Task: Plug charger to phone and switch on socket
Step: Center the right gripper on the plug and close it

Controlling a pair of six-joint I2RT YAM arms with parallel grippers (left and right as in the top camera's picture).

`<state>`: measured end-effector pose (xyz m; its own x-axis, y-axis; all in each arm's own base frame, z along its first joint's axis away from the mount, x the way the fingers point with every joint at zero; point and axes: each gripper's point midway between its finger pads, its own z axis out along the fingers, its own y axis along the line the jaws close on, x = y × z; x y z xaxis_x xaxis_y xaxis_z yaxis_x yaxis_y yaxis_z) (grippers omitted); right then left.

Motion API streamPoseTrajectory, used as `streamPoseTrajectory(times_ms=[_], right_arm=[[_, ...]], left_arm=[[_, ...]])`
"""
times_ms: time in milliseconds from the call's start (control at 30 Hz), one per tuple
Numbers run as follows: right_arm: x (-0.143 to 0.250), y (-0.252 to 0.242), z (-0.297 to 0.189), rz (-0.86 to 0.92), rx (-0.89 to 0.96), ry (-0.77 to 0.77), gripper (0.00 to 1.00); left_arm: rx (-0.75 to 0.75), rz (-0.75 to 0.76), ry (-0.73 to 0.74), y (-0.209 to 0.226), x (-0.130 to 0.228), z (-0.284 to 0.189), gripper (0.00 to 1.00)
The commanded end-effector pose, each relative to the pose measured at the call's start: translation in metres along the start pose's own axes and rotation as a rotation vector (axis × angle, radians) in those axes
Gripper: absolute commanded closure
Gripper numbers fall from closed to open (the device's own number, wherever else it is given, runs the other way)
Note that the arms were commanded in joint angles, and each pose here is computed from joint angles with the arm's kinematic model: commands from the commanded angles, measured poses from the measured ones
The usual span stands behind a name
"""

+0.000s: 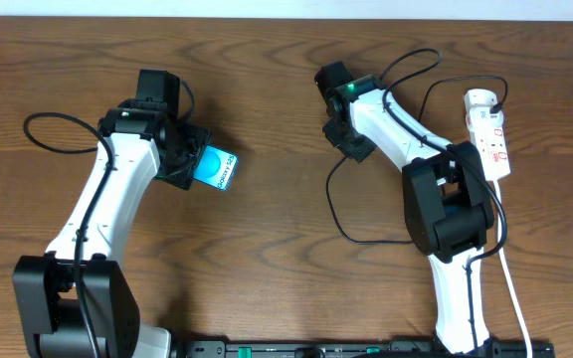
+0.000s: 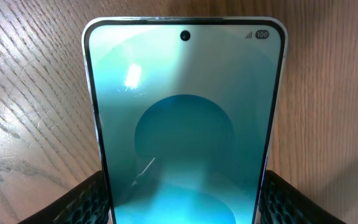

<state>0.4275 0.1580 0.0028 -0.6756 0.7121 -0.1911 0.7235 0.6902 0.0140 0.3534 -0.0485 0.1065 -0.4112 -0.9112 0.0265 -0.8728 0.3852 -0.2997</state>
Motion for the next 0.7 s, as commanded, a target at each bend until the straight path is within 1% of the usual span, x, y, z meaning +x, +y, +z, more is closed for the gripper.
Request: streamPoseTrajectory(times_ms=[0,667], right_arm=[[0.0038,-0.0047,0.0105,-0.006,0.037,-0.011,0.89],[0.0050,-0.0046,0.0101,-0.009,0.039,-0.011,0.99]], left_arm=[[-0.004,0.012,0.003,0.0011,0.0005,0.0005,0.93],[-0.004,0.012,0.004,0.0013,0.0006,0.0005,0.93]])
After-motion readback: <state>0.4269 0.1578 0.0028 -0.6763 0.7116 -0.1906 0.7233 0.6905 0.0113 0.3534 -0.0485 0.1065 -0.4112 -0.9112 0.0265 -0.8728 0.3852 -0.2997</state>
